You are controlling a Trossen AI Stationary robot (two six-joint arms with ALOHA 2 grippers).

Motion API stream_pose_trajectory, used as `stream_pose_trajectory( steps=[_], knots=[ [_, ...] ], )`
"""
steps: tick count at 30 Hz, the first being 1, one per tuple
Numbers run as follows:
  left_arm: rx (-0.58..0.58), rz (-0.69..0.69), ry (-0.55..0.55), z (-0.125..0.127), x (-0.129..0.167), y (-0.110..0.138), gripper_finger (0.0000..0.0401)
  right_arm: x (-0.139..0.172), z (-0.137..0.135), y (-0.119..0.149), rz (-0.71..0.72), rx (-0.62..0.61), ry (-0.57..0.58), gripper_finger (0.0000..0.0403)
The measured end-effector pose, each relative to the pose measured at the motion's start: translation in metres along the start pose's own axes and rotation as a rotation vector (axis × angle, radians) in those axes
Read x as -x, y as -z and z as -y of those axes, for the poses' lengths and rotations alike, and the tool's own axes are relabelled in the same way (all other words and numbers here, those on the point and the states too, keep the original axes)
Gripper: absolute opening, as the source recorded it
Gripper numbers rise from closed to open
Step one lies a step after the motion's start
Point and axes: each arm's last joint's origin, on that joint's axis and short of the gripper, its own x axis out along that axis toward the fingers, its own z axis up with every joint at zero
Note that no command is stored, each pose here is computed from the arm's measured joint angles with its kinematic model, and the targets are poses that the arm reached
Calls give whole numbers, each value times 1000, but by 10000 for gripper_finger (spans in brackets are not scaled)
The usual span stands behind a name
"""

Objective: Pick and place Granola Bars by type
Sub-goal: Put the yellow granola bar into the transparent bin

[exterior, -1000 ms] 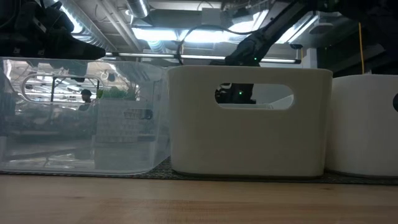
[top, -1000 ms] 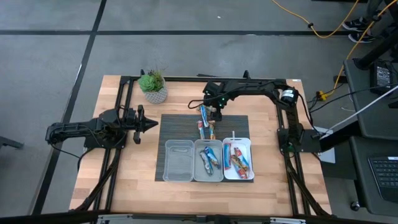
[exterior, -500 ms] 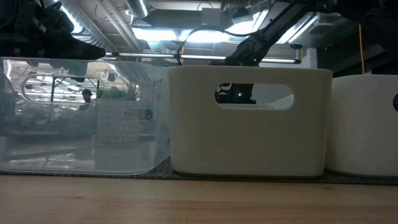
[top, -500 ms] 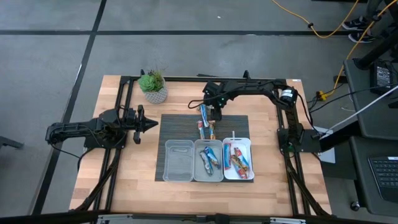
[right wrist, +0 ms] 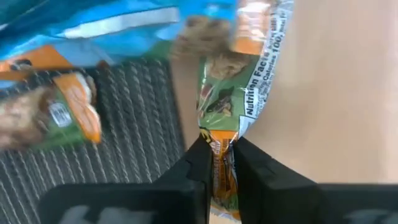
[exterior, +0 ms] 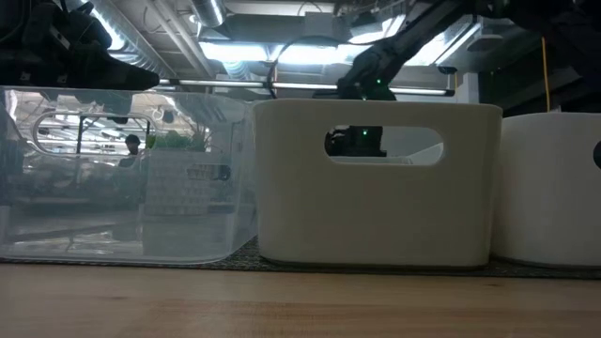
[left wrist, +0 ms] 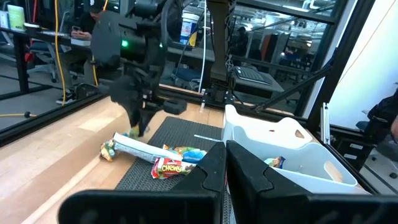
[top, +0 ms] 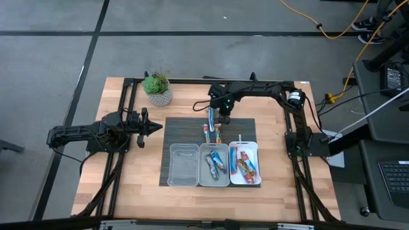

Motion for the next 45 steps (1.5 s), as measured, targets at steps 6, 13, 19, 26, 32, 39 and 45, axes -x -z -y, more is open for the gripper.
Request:
stream_pose_trajectory(
  steps=[6,13,19,26,32,39,45],
  knots=[
    [0,0,0,0,0,0,6,32,1,3,2,-5,68,51],
    [0,0,0,0,0,0,6,84,0,14,108,-68,107,40],
    [0,0,0,0,0,0,6,130,-6,21,279,-80,111,44],
    [0,0,0,0,0,0,6,171,-19,20,547,-11,-10,39],
    [0,10,-1,0,0,-1,6,184,-36,21,619,46,-29,41],
    [16,150,2,2,1,-14,6,161,-62,33,708,106,-56,34],
    [67,287,-54,2,4,-25,6,133,-84,48,970,57,-127,44]
  ],
)
